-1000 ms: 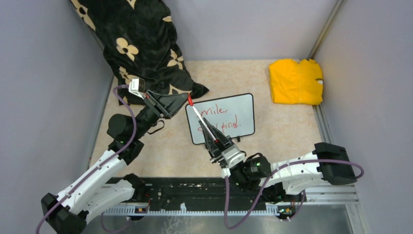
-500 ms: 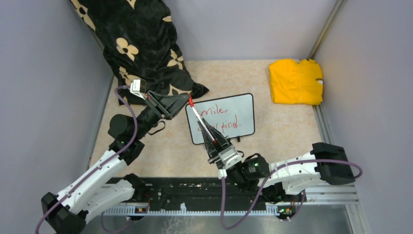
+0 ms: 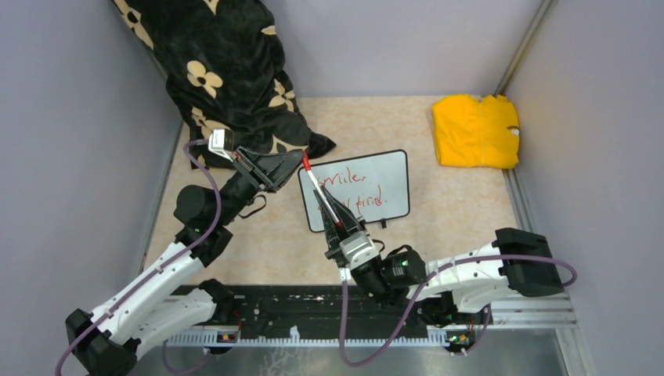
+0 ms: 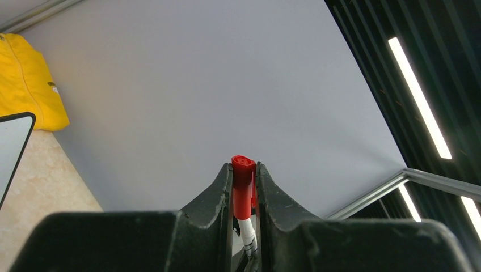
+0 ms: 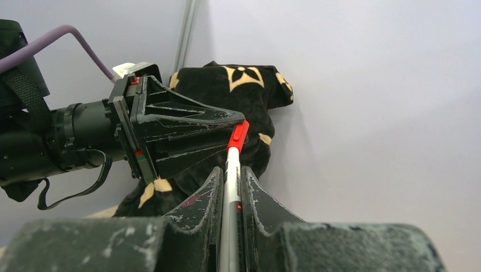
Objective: Write a sentence on the whiteboard
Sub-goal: Close the whiteboard marker at the center of the board.
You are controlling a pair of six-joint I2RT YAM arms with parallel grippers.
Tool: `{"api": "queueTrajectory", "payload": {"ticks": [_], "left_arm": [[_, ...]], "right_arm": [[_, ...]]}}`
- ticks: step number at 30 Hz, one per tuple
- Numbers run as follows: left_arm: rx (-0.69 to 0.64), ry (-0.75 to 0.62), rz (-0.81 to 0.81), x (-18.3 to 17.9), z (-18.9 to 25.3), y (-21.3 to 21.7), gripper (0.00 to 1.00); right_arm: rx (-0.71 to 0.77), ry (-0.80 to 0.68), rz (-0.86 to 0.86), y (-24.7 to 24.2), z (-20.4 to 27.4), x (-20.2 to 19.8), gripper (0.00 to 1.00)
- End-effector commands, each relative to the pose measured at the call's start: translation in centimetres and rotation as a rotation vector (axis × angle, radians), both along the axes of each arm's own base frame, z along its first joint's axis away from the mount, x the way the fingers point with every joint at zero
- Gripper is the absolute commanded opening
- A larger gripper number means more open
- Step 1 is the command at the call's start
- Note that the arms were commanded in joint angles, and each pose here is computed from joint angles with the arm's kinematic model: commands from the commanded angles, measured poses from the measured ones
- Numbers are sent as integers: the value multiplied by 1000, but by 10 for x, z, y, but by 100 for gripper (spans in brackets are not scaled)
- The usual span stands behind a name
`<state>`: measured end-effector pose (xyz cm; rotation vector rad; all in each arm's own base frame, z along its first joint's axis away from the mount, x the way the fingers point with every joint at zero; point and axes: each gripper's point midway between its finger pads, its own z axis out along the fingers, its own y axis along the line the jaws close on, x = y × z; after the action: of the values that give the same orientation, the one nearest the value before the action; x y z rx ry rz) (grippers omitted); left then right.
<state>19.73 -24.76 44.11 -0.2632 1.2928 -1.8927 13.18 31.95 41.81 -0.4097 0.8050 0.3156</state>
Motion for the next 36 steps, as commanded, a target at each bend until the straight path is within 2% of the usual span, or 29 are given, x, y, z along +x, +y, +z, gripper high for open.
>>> {"api": "queueTrajectory", "payload": {"ticks": [1,18,36], "left_arm": [[-17,-28,-6,-9,6,3,0],[-51,-17,16,-6,13,1,0],[-48,-9,-19,-11,6,-17,0]], "right_arm": [[214,20,-13,-31,30,3,0],[284,75,-71,-42,37,27,0],[310,90,-72,-48,36,32,0]]}}
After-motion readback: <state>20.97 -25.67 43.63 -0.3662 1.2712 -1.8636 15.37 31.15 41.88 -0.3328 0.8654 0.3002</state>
